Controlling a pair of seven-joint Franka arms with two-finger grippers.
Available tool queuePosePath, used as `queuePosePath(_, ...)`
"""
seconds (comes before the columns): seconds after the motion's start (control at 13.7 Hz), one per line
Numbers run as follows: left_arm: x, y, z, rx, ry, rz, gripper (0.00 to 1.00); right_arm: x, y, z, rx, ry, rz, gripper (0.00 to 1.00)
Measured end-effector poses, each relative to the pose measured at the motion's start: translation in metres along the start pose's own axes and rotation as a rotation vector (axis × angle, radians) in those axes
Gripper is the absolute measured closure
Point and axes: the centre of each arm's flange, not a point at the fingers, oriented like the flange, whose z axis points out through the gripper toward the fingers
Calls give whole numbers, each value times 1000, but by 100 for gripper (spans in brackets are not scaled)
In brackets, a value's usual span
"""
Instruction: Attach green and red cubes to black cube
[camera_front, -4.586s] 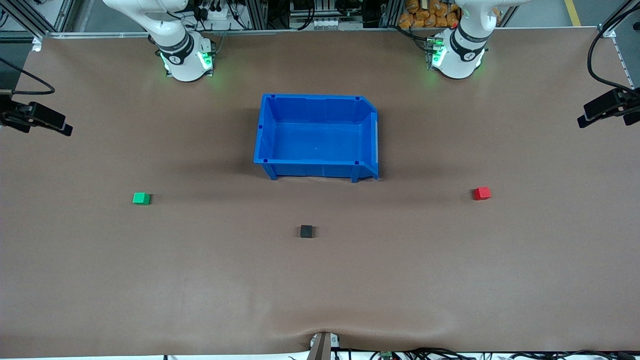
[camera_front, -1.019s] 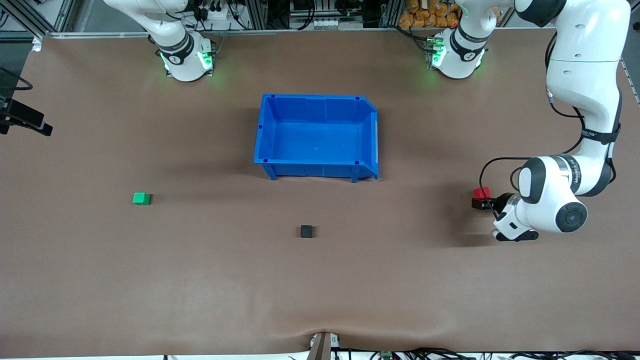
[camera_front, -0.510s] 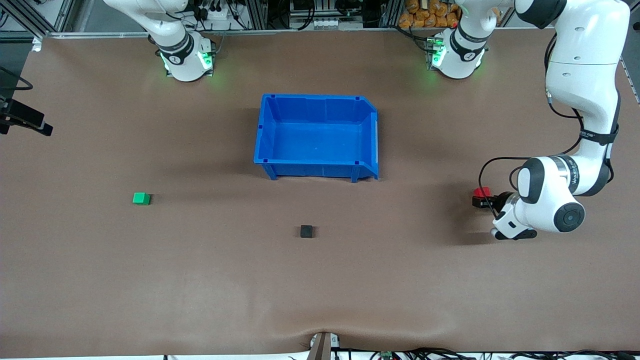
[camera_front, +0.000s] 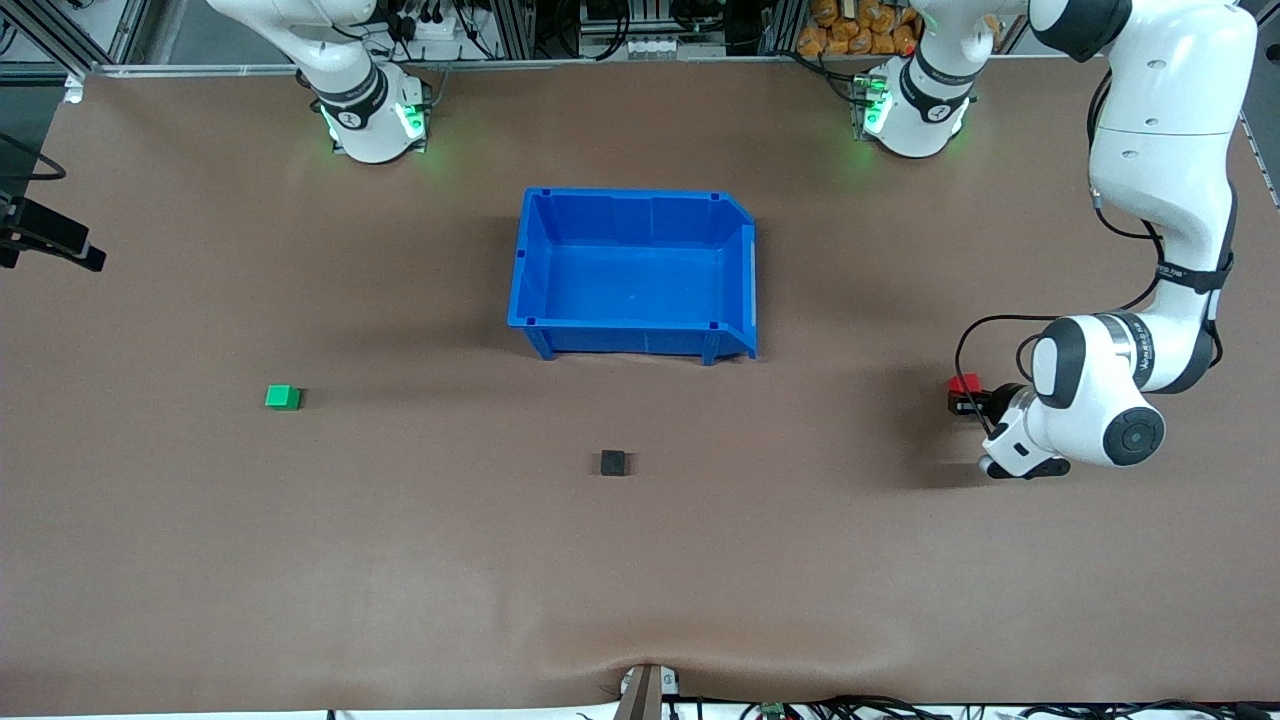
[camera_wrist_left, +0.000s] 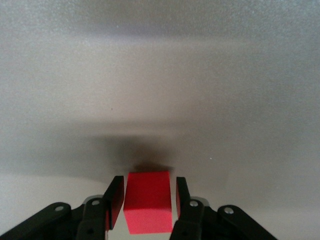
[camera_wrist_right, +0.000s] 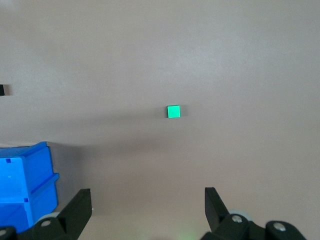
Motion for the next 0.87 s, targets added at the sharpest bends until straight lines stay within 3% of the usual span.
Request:
queuePosePath(0.22, 0, 0, 1, 0, -2, 0, 61, 0, -1, 0, 0, -1, -1, 0)
queuePosePath(0.58, 2, 0, -2, -5, 13, -6, 61, 0, -1, 0, 0, -1, -2, 0)
queuePosePath(0.87, 11, 4, -26, -30, 68, -89, 61, 2, -1, 4, 0, -8, -2, 0)
